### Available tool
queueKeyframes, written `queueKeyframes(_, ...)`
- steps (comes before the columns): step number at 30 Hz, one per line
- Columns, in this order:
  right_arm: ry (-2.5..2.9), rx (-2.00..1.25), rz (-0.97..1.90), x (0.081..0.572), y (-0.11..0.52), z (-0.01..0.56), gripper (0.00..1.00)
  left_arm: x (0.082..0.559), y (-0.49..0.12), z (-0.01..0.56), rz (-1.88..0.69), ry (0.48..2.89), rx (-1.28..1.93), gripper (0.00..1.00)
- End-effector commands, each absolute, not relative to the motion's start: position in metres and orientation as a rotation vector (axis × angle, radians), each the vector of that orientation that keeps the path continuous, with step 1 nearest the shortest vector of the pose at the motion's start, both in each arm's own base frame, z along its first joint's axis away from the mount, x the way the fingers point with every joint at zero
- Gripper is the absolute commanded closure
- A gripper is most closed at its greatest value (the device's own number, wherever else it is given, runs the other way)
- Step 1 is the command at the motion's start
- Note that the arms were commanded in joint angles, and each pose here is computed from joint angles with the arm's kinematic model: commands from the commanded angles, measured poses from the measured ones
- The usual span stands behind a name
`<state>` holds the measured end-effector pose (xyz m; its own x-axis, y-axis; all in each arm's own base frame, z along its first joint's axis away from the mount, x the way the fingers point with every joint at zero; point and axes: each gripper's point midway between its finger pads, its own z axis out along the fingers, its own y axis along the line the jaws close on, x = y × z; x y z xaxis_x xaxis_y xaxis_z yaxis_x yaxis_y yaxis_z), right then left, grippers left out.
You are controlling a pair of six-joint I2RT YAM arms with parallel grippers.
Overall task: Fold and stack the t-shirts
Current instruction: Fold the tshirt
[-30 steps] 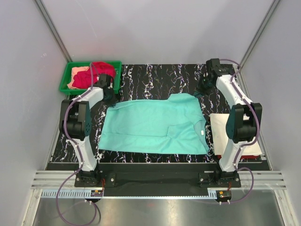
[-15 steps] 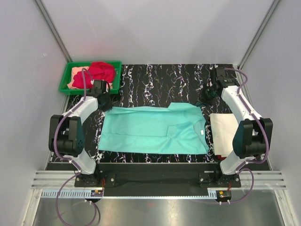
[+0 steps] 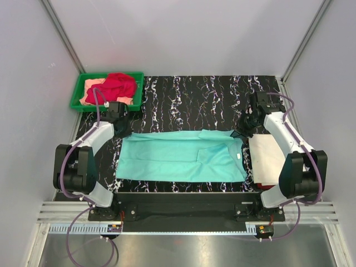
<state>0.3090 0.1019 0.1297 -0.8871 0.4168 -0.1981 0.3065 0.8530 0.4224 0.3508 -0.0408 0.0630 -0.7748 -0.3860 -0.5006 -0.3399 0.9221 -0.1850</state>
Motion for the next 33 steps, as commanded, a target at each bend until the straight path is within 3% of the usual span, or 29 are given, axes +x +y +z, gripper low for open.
queueKeyframes(1,2.758,0.543,0.588,0.292,0.105,0.129,1.0,0.359,-0.034,0.074,-0.072,2.473,-0.544,1.0)
queueKeyframes(21,2.833,0.565,0.602,0.244,0.104,0.105,1.0,0.343,-0.031,0.061,-0.046,2.509,-0.55,1.0)
queueKeyframes(33,2.875,0.592,0.617,0.228,0.105,0.087,1.0,0.342,-0.03,0.056,-0.033,2.522,-0.547,0.94)
